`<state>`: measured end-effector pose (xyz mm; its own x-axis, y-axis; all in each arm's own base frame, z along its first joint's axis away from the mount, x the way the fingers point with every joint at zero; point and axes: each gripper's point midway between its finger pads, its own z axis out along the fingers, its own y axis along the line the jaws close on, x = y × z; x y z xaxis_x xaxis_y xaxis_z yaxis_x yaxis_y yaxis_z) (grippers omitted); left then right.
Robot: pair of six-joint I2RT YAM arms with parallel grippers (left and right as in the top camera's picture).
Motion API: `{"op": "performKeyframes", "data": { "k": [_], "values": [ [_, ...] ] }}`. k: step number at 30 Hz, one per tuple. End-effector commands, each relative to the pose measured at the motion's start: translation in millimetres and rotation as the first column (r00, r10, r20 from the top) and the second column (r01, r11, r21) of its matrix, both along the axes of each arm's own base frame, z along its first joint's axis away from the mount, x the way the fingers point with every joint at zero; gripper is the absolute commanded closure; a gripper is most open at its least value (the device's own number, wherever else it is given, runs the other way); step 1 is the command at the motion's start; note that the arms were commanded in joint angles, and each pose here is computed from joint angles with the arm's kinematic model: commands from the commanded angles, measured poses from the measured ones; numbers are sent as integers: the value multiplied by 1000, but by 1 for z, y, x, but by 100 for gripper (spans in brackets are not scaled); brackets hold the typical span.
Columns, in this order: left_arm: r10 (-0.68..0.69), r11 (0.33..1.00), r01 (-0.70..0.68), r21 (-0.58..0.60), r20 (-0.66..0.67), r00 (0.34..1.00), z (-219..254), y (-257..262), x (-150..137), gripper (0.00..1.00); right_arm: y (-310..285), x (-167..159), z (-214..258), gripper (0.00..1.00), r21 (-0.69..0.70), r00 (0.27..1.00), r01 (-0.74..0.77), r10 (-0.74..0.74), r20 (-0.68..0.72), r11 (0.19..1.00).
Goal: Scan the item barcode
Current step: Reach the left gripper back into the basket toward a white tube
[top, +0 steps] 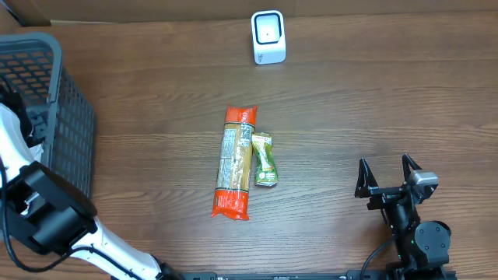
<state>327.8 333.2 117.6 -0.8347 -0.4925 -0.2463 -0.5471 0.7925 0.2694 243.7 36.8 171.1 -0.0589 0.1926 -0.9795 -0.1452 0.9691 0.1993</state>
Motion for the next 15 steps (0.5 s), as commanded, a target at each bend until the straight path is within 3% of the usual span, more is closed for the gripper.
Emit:
{"op": "performKeyframes", "data": {
  "k": [1,11,15],
  "values": [
    [-2,1000,3,11,-97,995,-19,10,-14,16,-1,0,-1,0,-3,1000,4,-4,6,1000],
    [-19,999,13,-37,-178,984,-63,12,-17,13,-1,0,-1,0,-3,1000,4,-4,6,1000],
    [-22,998,9,-64,-207,978,-79,10,-20,21,-1,0,-1,0,-3,1000,4,-4,6,1000]
  ]
}}
